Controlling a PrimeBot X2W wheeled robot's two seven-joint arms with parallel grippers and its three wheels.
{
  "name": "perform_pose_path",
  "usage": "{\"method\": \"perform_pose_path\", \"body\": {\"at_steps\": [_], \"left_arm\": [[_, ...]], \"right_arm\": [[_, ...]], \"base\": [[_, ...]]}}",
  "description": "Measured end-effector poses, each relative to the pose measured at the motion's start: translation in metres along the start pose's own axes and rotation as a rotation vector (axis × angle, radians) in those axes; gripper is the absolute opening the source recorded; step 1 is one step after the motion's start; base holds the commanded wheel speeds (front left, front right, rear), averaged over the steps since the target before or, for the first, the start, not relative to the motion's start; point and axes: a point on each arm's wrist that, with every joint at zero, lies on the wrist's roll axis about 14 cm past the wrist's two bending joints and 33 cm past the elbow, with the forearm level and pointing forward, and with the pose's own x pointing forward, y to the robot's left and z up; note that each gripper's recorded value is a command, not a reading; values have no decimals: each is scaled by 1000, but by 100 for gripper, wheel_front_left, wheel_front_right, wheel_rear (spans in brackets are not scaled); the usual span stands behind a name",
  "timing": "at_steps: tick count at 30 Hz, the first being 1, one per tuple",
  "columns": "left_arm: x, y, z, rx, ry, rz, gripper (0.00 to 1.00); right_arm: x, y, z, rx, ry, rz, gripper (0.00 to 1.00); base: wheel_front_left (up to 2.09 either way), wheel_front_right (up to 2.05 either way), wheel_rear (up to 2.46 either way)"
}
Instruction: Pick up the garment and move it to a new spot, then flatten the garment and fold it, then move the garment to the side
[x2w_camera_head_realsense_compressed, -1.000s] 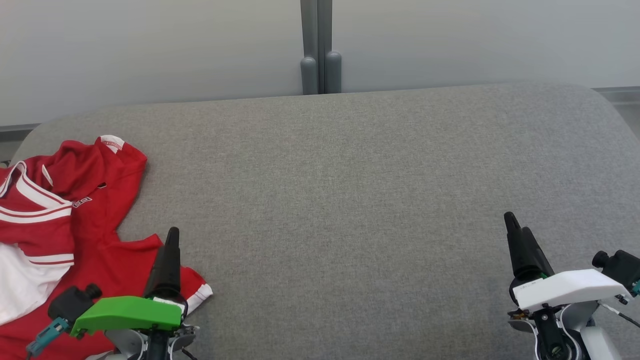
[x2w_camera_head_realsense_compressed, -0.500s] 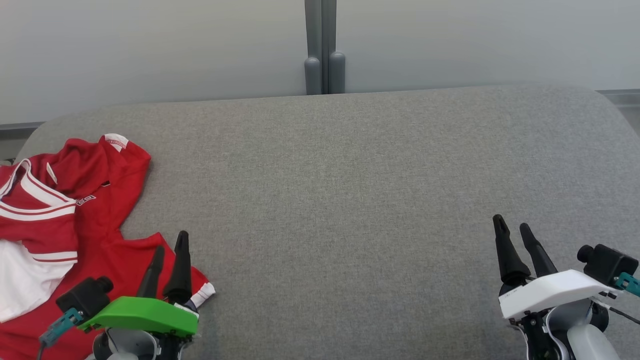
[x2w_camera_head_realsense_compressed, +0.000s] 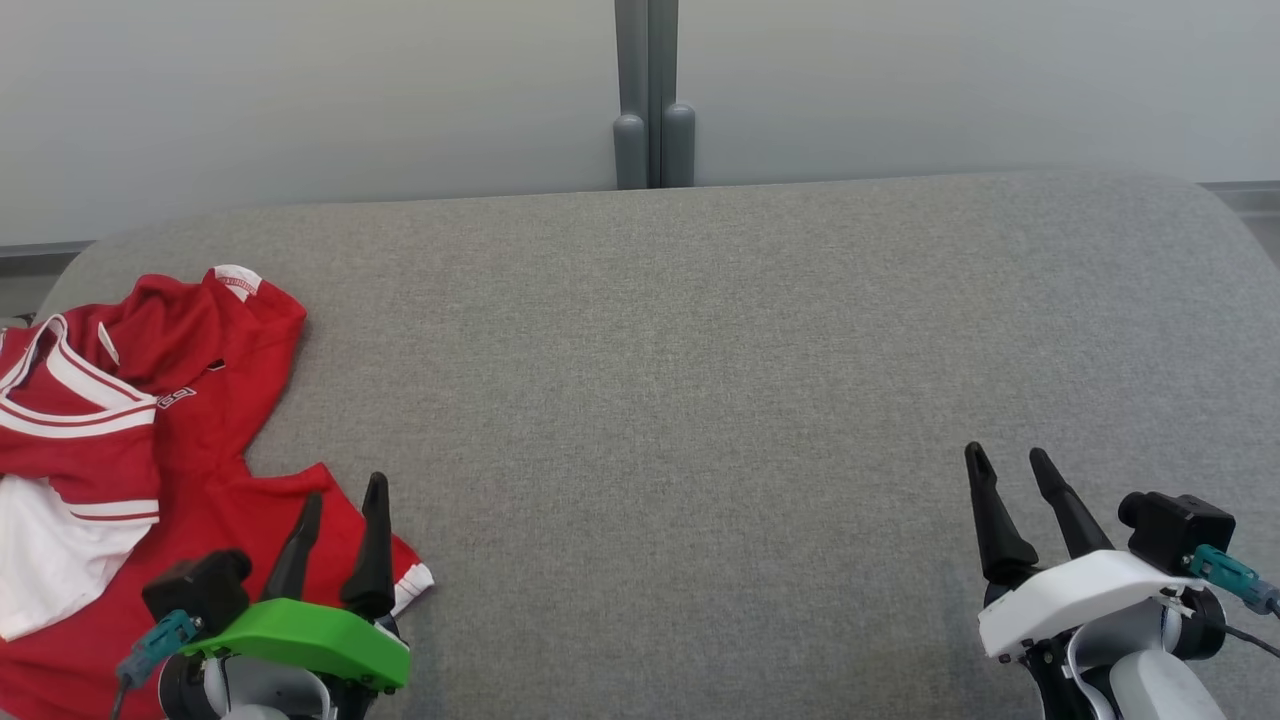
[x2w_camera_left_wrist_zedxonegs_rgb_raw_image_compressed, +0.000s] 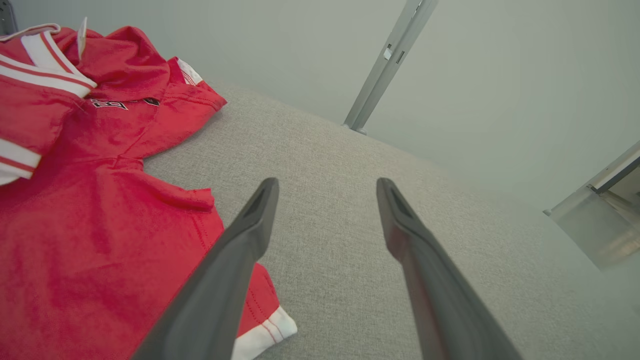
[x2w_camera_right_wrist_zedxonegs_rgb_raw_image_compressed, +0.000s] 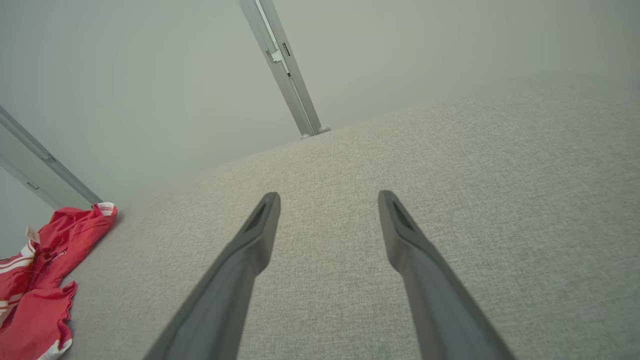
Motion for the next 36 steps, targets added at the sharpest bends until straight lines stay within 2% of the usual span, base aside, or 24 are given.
{"method": "perform_pose_path", "body": {"at_steps": [14, 36], "left_arm": [[-3, 5, -3, 169, 8, -4, 100], [-7, 9, -10, 341, 16, -15, 100]], "right_arm": [[0, -2, -3, -138, 0, 8, 100], [-10, -18, -6, -278, -4, -34, 100]], "base": [[0, 0, 0], [0, 0, 0]]}}
